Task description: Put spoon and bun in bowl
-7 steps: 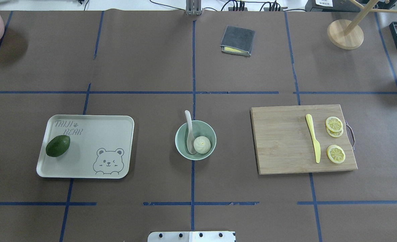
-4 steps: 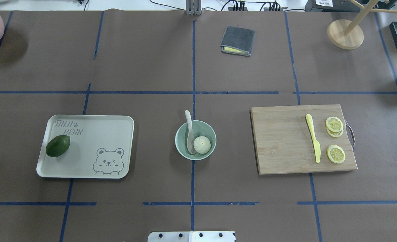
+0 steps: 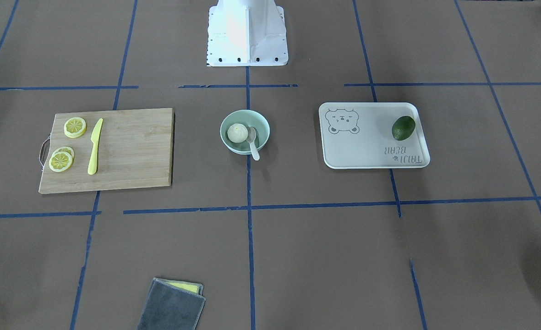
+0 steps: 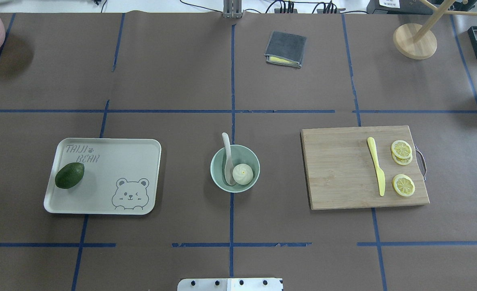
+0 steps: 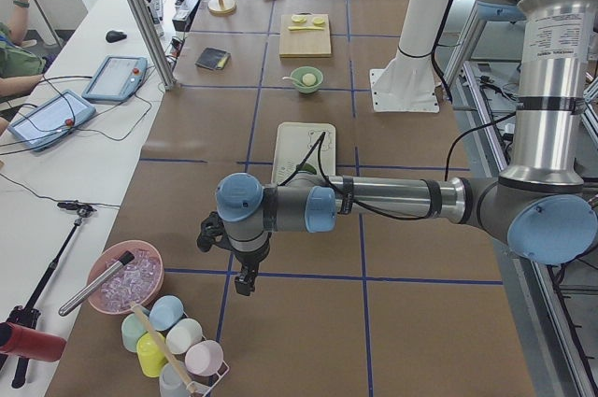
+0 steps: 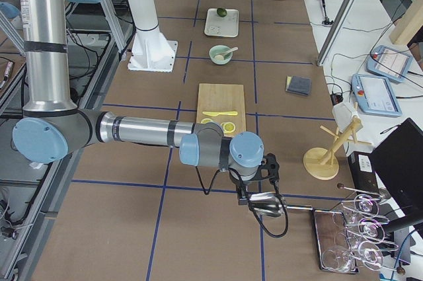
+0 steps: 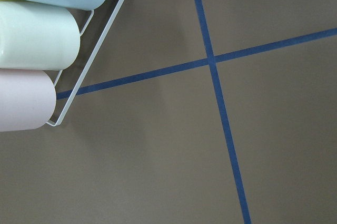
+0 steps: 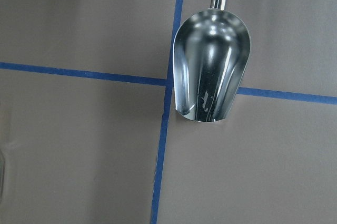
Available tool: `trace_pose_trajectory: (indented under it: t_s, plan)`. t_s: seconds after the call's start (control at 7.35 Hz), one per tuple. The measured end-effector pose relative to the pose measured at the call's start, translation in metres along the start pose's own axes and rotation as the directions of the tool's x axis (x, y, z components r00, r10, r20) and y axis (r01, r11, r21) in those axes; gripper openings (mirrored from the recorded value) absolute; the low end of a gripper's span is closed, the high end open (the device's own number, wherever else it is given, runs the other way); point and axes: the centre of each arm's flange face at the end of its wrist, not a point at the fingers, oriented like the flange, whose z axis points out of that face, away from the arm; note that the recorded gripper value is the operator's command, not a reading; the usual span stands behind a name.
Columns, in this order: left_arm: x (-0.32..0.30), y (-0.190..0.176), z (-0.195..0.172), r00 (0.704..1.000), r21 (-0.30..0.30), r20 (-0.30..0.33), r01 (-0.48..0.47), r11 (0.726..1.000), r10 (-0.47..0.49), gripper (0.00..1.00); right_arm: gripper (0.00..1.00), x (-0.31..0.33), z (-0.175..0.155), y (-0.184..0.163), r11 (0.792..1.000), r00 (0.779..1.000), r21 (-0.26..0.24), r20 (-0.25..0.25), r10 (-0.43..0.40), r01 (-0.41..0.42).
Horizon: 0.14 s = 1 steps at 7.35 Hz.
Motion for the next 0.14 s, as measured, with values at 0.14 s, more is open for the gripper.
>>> trace_pose_trajectory:
  t_s: [0.14]
  plan:
    - [0.0004,-0.0006,-0.0005,1.000,0.001,0.000,-0.001,1.000,0.001,1.00,1.00,-0.0001,-0.0001,-0.0002,1.000,1.000,0.000,0.000,0.000,0.000]
